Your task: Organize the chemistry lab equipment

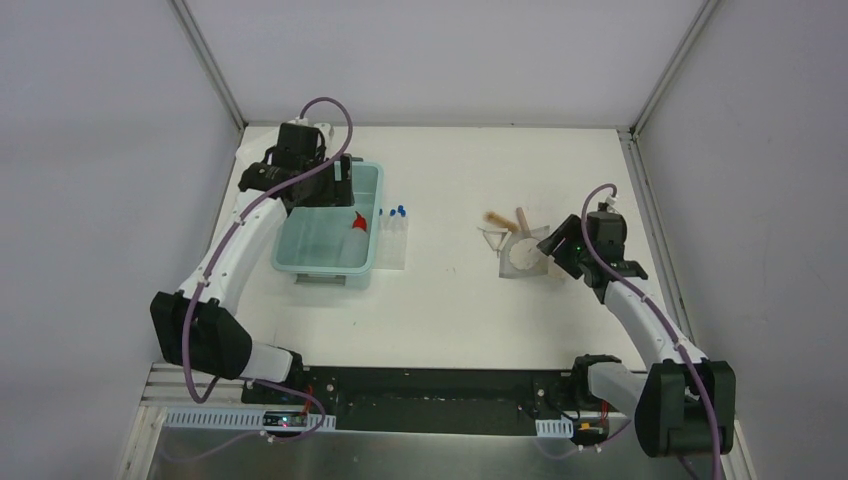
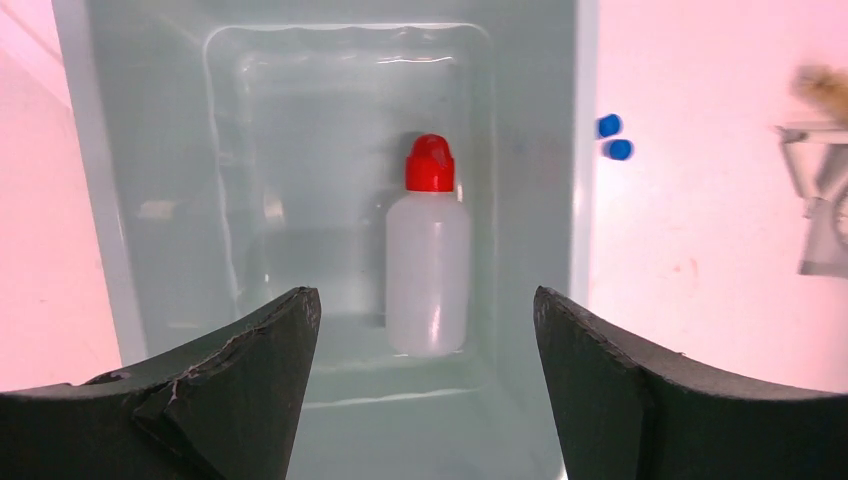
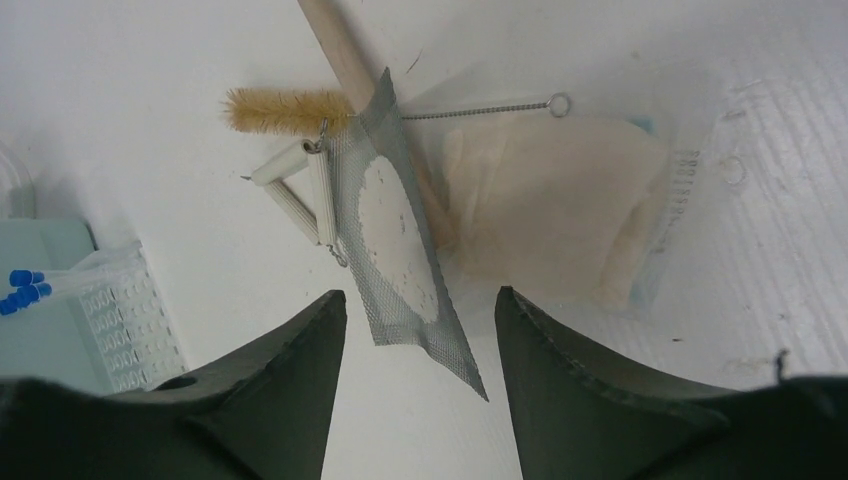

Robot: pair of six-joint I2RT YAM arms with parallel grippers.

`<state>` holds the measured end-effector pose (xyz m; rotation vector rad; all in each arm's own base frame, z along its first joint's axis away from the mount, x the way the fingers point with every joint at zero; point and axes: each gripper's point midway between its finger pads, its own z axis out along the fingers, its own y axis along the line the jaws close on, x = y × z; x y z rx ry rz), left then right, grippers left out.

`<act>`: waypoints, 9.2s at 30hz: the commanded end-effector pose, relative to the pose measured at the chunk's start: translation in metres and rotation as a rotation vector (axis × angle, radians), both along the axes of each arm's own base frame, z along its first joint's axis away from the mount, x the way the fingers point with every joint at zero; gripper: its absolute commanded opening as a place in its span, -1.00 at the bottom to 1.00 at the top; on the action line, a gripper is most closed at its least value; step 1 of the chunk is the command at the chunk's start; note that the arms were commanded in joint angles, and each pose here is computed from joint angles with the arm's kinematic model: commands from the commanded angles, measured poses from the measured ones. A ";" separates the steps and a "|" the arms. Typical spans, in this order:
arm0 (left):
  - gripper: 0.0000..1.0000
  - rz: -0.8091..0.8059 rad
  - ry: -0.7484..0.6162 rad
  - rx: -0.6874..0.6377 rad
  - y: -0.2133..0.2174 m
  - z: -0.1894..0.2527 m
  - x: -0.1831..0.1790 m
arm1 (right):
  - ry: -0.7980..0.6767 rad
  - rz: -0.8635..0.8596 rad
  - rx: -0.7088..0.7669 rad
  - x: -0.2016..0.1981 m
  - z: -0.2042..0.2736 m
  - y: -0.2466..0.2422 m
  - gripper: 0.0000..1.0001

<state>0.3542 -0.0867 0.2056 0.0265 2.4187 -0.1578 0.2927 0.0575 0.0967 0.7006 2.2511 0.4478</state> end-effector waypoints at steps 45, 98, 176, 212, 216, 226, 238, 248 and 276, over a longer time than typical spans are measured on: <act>0.64 -0.110 -0.201 -0.462 -0.060 0.103 -0.035 | -0.262 0.126 0.000 -0.004 0.102 0.018 -1.00; 0.68 -0.622 -0.162 -1.123 -0.245 0.158 -0.067 | -0.760 0.356 0.606 -0.034 0.268 0.131 -1.00; -0.91 -0.104 0.273 -0.320 0.004 -0.048 -0.033 | -0.176 -0.160 -0.086 -0.009 0.076 -0.003 0.92; 0.98 0.168 0.049 -0.050 0.064 -0.001 -0.030 | 0.184 -0.298 -0.154 -0.032 -0.025 -0.062 0.81; 0.98 0.188 -0.003 -0.020 0.071 0.011 -0.036 | 0.218 -0.284 -0.101 -0.022 -0.037 -0.061 0.72; 0.98 0.202 -0.057 0.007 0.078 0.022 -0.042 | 0.267 -0.217 -0.023 -0.003 -0.057 -0.043 0.46; 0.98 0.196 -0.069 0.013 0.079 0.020 -0.041 | 0.329 -0.208 -0.004 -0.001 -0.071 -0.038 -0.24; 0.98 0.259 -0.167 0.025 0.089 0.036 -0.045 | 0.261 -0.200 0.018 0.003 -0.052 -0.035 -1.00; 0.87 -0.412 -0.446 -0.668 -0.159 0.135 -0.072 | -0.353 0.301 0.249 0.003 0.167 0.160 -1.00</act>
